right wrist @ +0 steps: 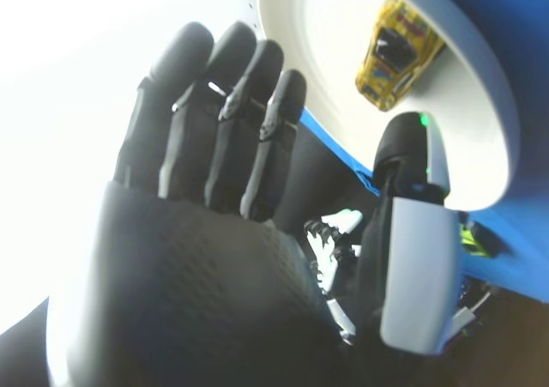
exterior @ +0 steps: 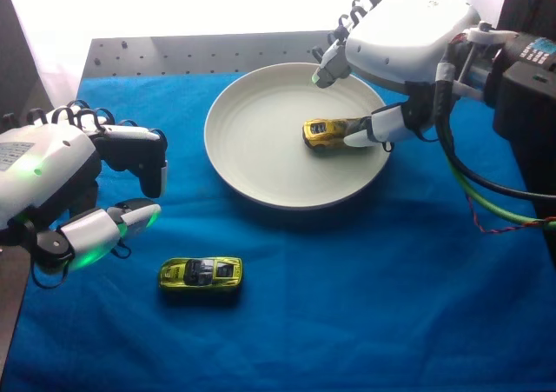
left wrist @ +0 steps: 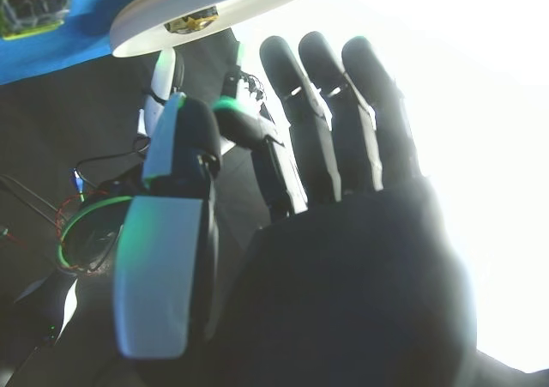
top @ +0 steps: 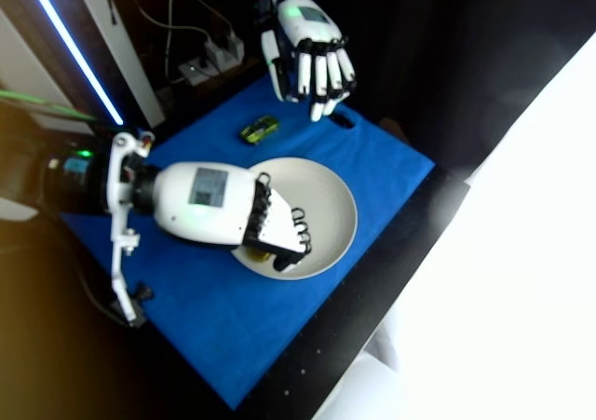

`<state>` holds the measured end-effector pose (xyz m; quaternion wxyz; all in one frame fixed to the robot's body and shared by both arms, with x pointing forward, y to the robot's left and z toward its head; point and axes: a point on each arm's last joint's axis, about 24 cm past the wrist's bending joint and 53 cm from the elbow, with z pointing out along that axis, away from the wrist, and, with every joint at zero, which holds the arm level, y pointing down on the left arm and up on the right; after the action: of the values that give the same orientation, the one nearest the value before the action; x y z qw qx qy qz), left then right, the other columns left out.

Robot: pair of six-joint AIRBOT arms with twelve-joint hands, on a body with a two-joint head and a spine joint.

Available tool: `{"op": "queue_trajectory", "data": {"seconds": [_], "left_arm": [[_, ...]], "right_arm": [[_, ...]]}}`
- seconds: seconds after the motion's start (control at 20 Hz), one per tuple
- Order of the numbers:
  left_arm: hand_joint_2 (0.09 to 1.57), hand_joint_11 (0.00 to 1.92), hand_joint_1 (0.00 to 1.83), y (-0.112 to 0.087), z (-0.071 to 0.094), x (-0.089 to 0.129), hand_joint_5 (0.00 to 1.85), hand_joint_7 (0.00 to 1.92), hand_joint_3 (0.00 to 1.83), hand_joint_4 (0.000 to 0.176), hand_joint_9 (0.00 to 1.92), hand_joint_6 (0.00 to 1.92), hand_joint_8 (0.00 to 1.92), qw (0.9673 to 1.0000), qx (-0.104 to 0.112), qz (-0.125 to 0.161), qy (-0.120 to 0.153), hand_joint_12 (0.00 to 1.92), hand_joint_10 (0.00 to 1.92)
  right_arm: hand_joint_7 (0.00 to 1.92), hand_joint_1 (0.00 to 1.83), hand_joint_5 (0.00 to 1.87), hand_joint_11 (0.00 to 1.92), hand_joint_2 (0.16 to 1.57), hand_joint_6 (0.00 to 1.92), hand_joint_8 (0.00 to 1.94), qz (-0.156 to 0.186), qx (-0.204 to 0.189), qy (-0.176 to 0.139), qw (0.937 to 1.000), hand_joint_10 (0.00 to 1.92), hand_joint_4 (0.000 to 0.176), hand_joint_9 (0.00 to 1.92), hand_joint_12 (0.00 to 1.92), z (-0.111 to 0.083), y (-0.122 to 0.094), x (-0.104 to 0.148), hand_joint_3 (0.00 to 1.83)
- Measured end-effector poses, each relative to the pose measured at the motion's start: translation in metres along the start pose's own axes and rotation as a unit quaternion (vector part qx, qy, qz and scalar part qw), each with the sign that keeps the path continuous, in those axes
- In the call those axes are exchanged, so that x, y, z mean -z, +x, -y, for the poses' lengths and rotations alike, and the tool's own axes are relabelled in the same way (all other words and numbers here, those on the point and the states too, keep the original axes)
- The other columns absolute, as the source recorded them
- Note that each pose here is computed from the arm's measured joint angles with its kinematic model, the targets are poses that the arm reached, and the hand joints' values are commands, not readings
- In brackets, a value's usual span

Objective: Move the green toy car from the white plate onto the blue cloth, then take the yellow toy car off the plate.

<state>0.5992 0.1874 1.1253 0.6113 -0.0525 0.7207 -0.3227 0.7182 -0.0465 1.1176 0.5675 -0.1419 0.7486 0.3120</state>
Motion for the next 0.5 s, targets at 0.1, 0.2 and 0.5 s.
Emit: {"op": "queue_trajectory", "data": {"seconds": [0.1, 0.2, 0.5], "left_arm": [[1.29, 0.13, 0.83, -0.0001, 0.0000, 0.0000, 0.65, 0.63, 0.00, 0.176, 0.36, 1.47, 0.53, 1.0000, 0.000, 0.000, 0.000, 1.72, 1.09], [1.28, 0.15, 0.84, 0.0002, 0.0004, 0.0001, 0.66, 0.66, 0.00, 0.176, 0.38, 1.44, 0.47, 1.0000, 0.000, 0.000, 0.000, 1.71, 1.08], [1.29, 0.16, 0.82, 0.0008, 0.0011, 0.0006, 0.64, 0.71, 0.00, 0.176, 0.40, 1.47, 0.35, 1.0000, 0.003, 0.000, 0.000, 1.65, 1.01]], "right_arm": [[0.63, 0.92, 0.78, 0.41, 0.99, 0.00, 0.71, -0.005, 0.000, 0.001, 1.0000, 1.18, 0.000, 0.53, 1.73, 0.0001, 0.0032, -0.0020, 0.00], [0.62, 0.95, 0.79, 0.41, 0.99, 0.01, 0.76, -0.007, -0.001, 0.001, 1.0000, 1.25, 0.000, 0.53, 1.77, -0.0001, 0.0050, -0.0031, 0.00], [0.60, 0.97, 0.83, 0.44, 0.98, 0.01, 0.87, -0.012, -0.002, 0.002, 0.9999, 1.33, 0.000, 0.52, 1.81, -0.0003, 0.0091, -0.0074, 0.00]]}}
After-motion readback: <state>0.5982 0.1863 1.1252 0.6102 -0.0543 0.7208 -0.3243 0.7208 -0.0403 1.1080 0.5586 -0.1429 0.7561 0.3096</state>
